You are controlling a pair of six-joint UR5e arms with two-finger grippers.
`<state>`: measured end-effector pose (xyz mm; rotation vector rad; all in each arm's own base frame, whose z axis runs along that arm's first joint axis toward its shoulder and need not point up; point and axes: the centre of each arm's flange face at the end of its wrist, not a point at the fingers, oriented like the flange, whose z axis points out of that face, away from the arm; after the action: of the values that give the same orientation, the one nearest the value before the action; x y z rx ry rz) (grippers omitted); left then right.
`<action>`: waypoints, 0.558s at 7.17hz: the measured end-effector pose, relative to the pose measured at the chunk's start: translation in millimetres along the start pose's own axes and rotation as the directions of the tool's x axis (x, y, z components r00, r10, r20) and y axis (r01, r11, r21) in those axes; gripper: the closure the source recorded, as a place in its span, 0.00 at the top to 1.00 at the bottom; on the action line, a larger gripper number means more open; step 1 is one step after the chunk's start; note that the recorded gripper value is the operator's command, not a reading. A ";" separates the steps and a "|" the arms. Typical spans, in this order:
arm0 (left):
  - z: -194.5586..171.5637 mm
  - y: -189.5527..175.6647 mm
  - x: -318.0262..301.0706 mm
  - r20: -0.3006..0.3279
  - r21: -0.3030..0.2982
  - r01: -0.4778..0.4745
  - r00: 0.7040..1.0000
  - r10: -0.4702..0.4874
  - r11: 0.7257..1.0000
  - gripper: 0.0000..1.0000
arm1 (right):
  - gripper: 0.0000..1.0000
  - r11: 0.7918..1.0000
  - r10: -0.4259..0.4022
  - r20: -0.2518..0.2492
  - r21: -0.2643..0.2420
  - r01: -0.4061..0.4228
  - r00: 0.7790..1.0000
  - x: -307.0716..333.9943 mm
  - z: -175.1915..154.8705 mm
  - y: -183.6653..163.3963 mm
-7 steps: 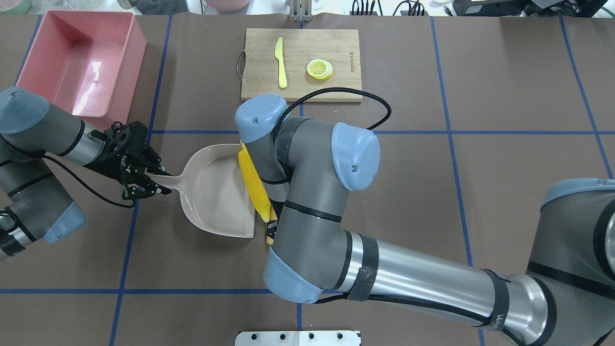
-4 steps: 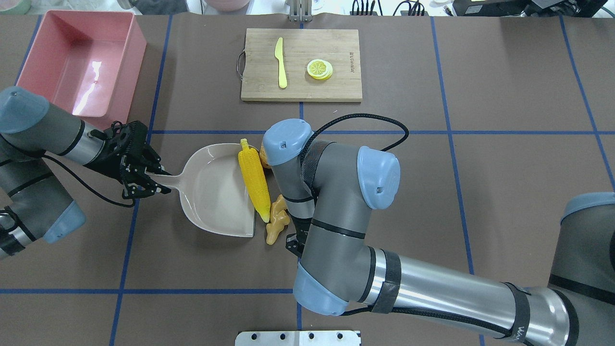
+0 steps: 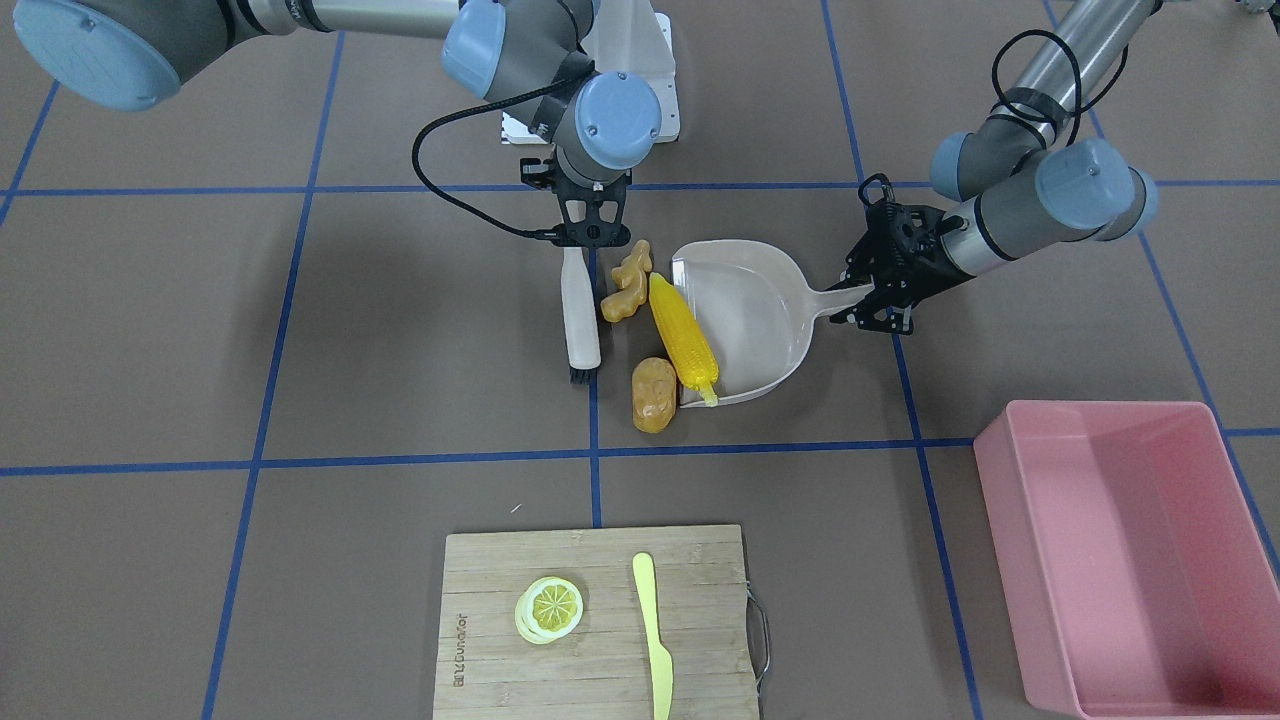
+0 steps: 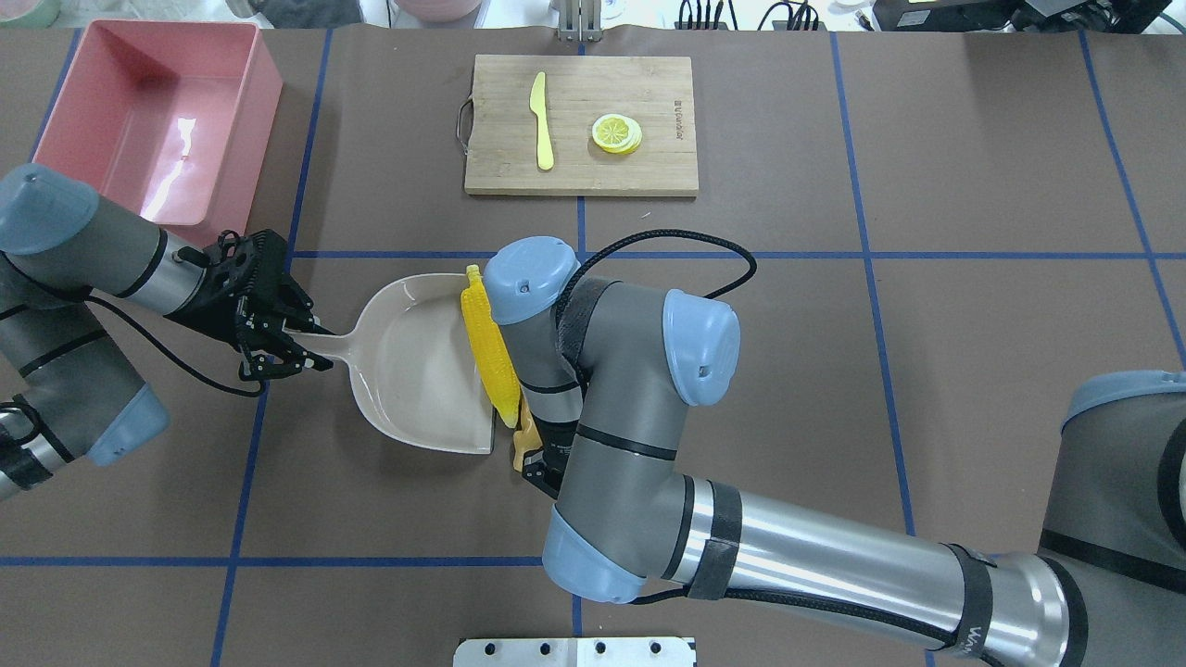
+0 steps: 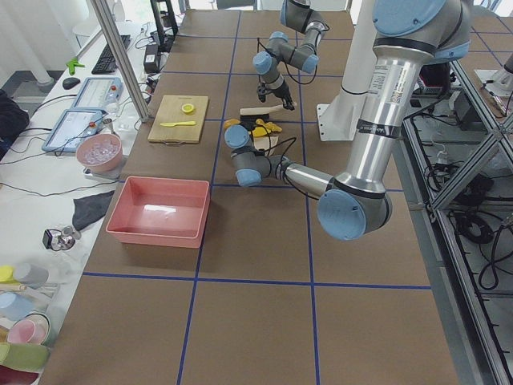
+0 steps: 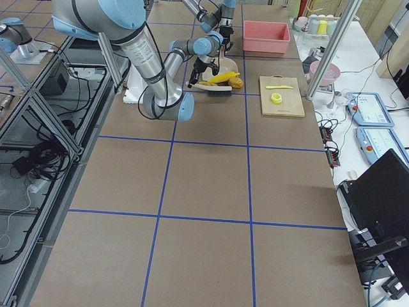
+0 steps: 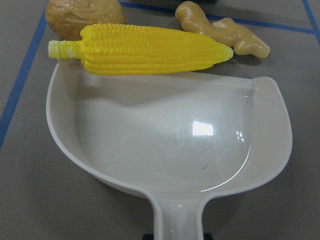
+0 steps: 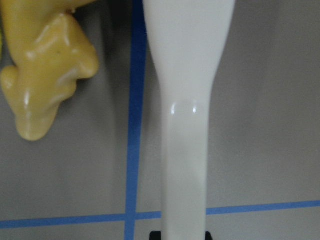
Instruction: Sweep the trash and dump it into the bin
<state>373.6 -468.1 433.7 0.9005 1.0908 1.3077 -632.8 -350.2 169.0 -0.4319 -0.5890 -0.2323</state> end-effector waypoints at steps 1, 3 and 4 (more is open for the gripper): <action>0.6 -0.8 -1.0 0.000 0.000 0.000 1.000 0.000 1.000 0.00 | 0.00 1.000 -0.006 0.019 0.008 0.006 1.000 -8.3 -3.1 -2.1; 1.0 -1.7 -1.6 0.001 0.001 -0.001 1.000 0.001 1.000 0.00 | 0.00 1.000 -0.014 0.053 0.019 0.013 0.998 -27.1 -10.2 -6.3; 1.1 -2.1 -1.8 0.001 0.001 -0.001 1.000 0.001 1.000 0.00 | 0.00 1.000 -0.016 0.059 0.022 0.014 0.998 -39.3 -17.7 -9.3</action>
<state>375.4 -470.0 432.2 0.9022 1.0908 1.3077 -659.0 -363.0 136.0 -0.4144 -0.6524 -0.2277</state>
